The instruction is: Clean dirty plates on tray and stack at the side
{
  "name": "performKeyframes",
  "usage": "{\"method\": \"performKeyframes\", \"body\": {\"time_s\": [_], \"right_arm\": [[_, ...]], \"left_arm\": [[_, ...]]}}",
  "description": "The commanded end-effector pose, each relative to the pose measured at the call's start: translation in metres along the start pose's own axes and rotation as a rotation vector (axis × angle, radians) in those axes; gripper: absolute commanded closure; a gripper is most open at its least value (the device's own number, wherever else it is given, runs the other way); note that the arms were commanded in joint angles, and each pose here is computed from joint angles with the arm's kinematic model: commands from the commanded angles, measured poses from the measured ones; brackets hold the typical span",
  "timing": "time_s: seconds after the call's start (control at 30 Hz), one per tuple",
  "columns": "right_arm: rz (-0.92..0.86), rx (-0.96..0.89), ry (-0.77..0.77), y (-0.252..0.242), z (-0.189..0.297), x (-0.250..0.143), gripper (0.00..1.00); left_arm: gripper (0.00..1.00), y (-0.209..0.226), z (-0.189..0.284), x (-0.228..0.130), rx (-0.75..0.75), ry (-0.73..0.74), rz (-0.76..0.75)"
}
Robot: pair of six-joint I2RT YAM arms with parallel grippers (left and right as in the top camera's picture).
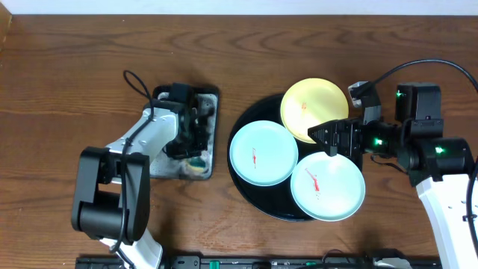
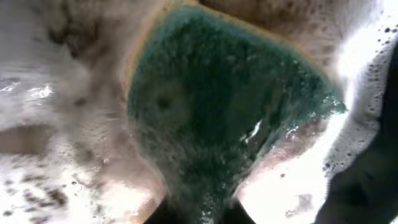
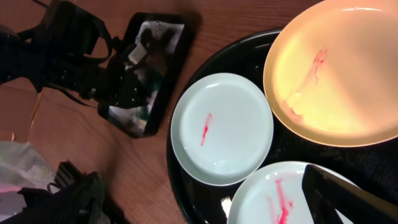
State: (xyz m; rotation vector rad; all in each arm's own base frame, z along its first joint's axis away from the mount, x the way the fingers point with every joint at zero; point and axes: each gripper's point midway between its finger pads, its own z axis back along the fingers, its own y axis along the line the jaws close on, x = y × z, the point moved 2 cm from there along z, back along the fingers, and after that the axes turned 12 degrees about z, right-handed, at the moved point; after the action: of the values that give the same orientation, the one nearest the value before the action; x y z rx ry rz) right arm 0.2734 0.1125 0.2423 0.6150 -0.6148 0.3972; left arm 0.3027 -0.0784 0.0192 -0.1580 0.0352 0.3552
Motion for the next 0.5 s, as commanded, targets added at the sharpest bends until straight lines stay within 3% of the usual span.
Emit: {"method": "performKeyframes", "body": {"time_s": [0.0,0.1,0.13,0.2,0.3,0.47], "right_arm": [[0.007,0.018,-0.016,0.007,0.003,0.005,0.01],[0.007,0.018,-0.017,0.007,0.003,0.006,0.01],[0.007,0.018,-0.017,0.007,0.003,0.006,0.01],[0.007,0.018,-0.016,0.007,0.003,0.005,0.01],[0.007,0.018,-0.016,0.007,0.003,0.005,0.01],[0.005,0.017,-0.014,0.007,0.003,0.005,0.01]], "left_arm": [[0.92,0.020,-0.016,-0.003,0.076,0.044,0.032],[0.92,0.020,0.002,0.005,0.067,0.030,0.051],[0.70,0.020,0.010,0.007,0.063,0.023,0.058],[0.51,0.021,0.030,0.011,0.052,0.003,0.072],[0.44,0.018,0.046,0.011,0.030,-0.029,0.071],[0.44,0.012,0.046,0.003,0.032,-0.025,0.040]]}}
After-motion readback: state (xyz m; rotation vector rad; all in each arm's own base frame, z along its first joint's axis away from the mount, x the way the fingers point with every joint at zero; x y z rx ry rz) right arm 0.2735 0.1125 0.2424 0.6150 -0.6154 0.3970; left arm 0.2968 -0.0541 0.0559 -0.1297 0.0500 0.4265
